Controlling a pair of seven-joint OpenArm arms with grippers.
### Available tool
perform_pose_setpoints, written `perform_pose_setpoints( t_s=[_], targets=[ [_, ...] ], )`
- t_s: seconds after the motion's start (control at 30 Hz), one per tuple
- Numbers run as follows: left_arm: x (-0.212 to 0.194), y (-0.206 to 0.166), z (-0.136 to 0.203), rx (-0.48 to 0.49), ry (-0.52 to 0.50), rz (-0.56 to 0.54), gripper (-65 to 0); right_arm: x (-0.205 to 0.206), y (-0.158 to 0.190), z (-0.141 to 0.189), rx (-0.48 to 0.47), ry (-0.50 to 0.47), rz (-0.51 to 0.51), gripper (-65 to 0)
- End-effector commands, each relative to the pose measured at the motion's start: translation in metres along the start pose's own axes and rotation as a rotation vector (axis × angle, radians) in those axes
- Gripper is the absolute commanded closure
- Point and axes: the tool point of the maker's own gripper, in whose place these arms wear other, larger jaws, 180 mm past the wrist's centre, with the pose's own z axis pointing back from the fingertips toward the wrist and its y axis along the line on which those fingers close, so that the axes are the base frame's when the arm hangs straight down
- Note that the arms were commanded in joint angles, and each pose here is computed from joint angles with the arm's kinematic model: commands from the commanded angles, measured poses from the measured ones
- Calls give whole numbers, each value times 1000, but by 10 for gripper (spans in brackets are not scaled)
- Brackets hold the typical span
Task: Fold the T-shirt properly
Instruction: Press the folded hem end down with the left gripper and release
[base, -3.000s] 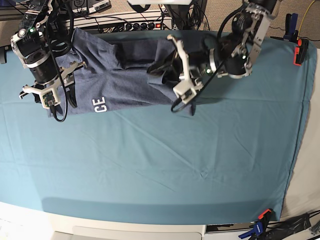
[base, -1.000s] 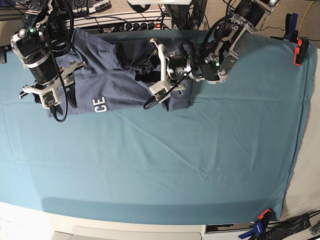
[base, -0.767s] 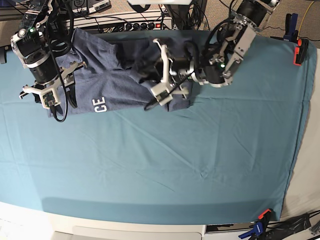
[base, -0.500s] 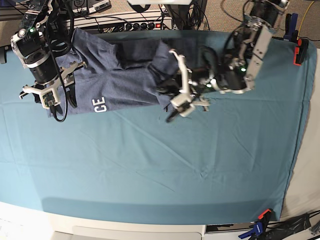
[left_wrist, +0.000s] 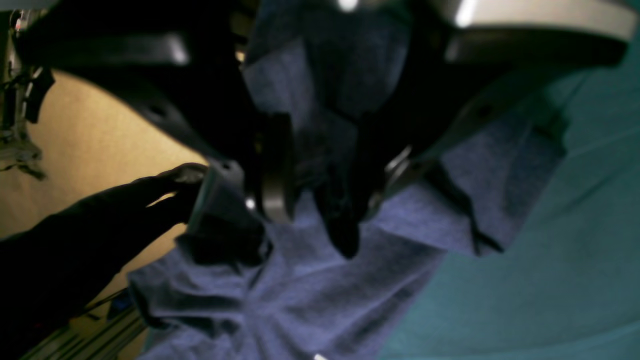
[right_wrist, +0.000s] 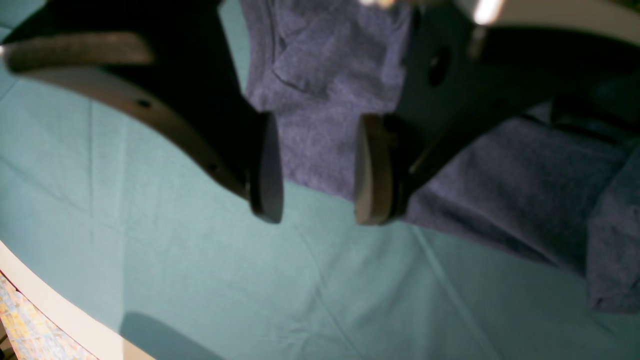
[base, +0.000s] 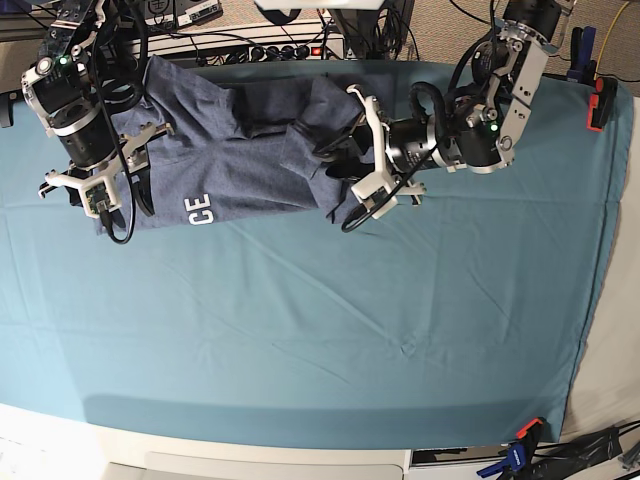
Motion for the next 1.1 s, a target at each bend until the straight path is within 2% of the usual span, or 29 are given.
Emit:
perform_pose_setpoints(
  t_s=[0.0,0.17,0.27,0.33,0.43,0.6,0.73,1.07],
  targets=[
    [14,-1,3,-5,-46,-18,-220,10,-3,2,-9,-38,10,-249],
    [8,7,4,39,-12,-53,-220,10,-3,2,-9,-38,10,-249],
    [2,20,6,103,31,-102,-212,10,-3,2,-9,-38,10,-249],
    [-1,30,8,149,54,-125,-174,10,-3,2,-9,-38,10,-249],
    [0,42,13,202,50,-92,-121,10,-3,2,-9,-38,10,-248],
    [-2,45,14,220,63,-107,-91,10,-3,2,-9,-38,10,-249],
    [-8,50,17,242,99,-118,0,10,-3,2,-9,-38,10,-249],
    [-42,35,17,225,151,-22,0,10,-3,2,-9,-38,10,-249]
  ],
)
